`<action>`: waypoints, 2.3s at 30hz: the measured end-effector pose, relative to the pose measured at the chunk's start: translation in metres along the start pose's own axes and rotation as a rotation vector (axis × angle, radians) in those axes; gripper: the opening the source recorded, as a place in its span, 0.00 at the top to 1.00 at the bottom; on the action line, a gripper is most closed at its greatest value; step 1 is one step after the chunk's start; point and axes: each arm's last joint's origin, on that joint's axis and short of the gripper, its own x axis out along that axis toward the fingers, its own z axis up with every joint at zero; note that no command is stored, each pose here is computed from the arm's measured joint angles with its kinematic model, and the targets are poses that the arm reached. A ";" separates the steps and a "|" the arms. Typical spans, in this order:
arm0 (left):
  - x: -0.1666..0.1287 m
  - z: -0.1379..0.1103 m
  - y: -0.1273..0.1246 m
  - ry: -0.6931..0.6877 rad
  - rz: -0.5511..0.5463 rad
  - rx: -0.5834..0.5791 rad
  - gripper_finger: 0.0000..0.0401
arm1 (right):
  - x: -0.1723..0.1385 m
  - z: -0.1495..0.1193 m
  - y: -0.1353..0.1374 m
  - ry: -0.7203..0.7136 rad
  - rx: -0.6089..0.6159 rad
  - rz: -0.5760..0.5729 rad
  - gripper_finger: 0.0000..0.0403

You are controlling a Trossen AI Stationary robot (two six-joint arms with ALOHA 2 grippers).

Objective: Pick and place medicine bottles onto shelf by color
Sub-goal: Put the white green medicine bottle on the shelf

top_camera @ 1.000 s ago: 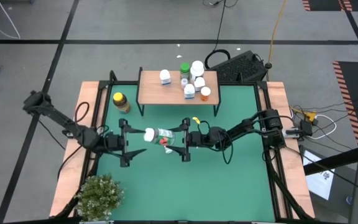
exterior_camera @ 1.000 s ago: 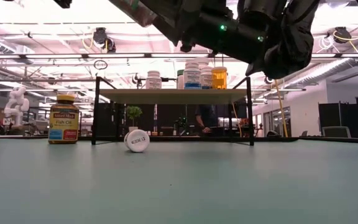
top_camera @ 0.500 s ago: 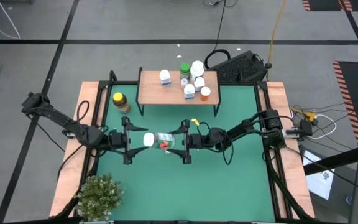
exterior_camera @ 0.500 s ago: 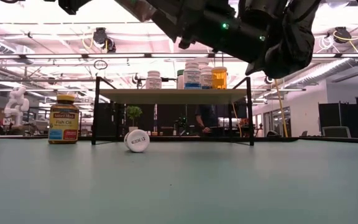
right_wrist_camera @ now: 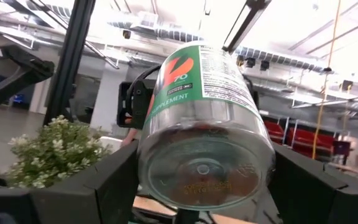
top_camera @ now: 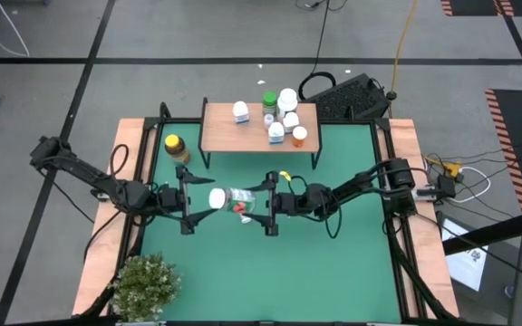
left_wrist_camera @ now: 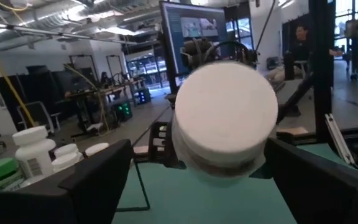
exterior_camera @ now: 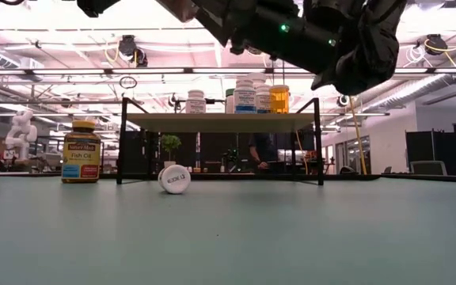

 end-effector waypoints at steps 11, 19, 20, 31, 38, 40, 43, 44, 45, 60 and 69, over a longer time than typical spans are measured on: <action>0.000 -0.006 -0.001 0.049 0.000 0.066 0.13 | -0.003 0.025 -0.006 0.020 -0.065 0.010 0.28; 0.004 -0.002 0.008 -0.007 0.018 0.086 0.11 | -0.006 0.022 -0.005 0.049 -0.060 0.019 0.28; 0.005 -0.002 0.009 -0.008 0.015 0.093 0.12 | -0.006 0.021 -0.005 0.052 -0.060 0.020 0.28; 0.008 0.000 0.010 -0.107 -0.197 0.130 0.13 | -0.006 0.016 -0.006 0.102 -0.045 0.008 0.28; 0.008 0.001 0.010 -0.115 -0.189 0.123 0.13 | -0.006 0.016 -0.005 0.104 -0.048 -0.001 0.28; 0.008 0.002 0.012 -0.121 -0.170 0.108 0.13 | -0.006 0.016 -0.005 0.107 -0.052 -0.001 0.28; 0.009 0.004 0.014 -0.137 -0.153 0.073 0.13 | -0.006 0.015 -0.005 0.114 -0.064 0.002 0.28; 0.009 0.004 0.015 -0.136 -0.148 0.061 0.13 | -0.006 0.015 -0.005 0.112 -0.064 0.001 0.28; 0.009 0.003 0.016 -0.133 -0.142 0.051 0.13 | -0.006 0.016 -0.005 0.108 -0.062 -0.001 0.28; 0.022 -0.004 0.017 -0.139 -0.155 -0.015 0.14 | -0.002 0.018 -0.006 0.101 -0.015 -0.010 0.28; 0.021 -0.002 0.018 -0.159 -0.158 -0.019 0.41 | -0.001 0.019 -0.008 0.100 -0.020 -0.013 0.27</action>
